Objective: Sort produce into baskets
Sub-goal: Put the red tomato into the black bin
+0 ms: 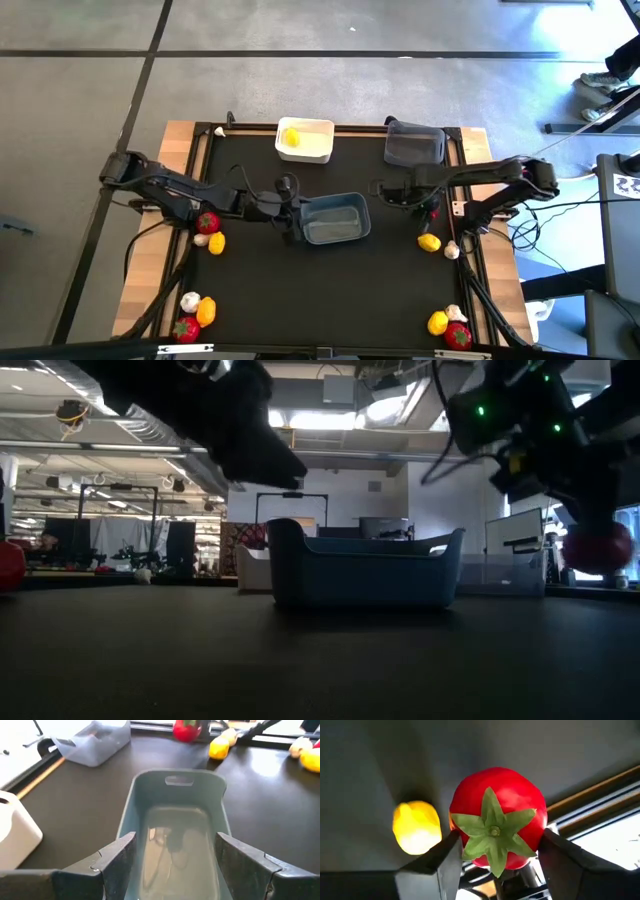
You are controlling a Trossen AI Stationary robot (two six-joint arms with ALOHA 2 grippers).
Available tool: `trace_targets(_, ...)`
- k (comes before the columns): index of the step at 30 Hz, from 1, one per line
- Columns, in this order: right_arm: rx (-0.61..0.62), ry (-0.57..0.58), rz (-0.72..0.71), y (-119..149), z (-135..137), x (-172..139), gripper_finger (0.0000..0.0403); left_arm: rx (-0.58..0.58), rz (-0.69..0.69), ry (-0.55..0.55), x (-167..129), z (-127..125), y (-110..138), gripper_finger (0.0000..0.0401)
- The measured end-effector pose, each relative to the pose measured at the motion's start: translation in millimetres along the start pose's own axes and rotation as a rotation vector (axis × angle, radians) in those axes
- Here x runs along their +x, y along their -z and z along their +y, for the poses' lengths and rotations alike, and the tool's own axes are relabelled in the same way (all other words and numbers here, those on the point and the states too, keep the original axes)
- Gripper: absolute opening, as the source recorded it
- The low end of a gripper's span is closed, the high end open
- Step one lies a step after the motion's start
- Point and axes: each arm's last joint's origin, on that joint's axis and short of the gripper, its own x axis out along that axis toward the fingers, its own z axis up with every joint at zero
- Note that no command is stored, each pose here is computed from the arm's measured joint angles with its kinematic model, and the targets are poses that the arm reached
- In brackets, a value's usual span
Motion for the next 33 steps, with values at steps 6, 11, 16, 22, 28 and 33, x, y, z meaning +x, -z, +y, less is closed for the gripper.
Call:
trace_targets(6,0.050,0.050,-0.165,-1.1,-15.1,-28.3,0.0217,-0.007,-0.023,0.004,-13.0,3.0,-8.3,0.0263)
trace_targets(11,0.102,0.087,-0.261,-4.1,-37.6,-44.5,0.0217,-0.011,-0.019,0.003,-15.2,3.7,-8.8,0.0263)
trace_targets(16,0.157,0.086,-0.343,-14.4,-63.3,-47.1,0.0217,-0.017,-0.016,0.003,-15.2,3.7,-8.5,0.0263)
trace_targets(22,0.218,0.078,-0.441,-29.1,-97.1,-46.6,0.0217,-0.018,-0.015,0.003,-15.2,3.8,-8.5,0.0263)
trace_targets(28,0.306,0.043,-0.550,-38.0,-129.7,-46.8,0.0218,-0.019,-0.015,0.003,-15.2,3.7,-8.5,0.0263)
trace_targets(33,0.381,0.011,-0.618,-48.6,-152.2,-43.0,0.0218,-0.020,-0.015,0.003,-15.1,3.7,-8.4,0.0263)
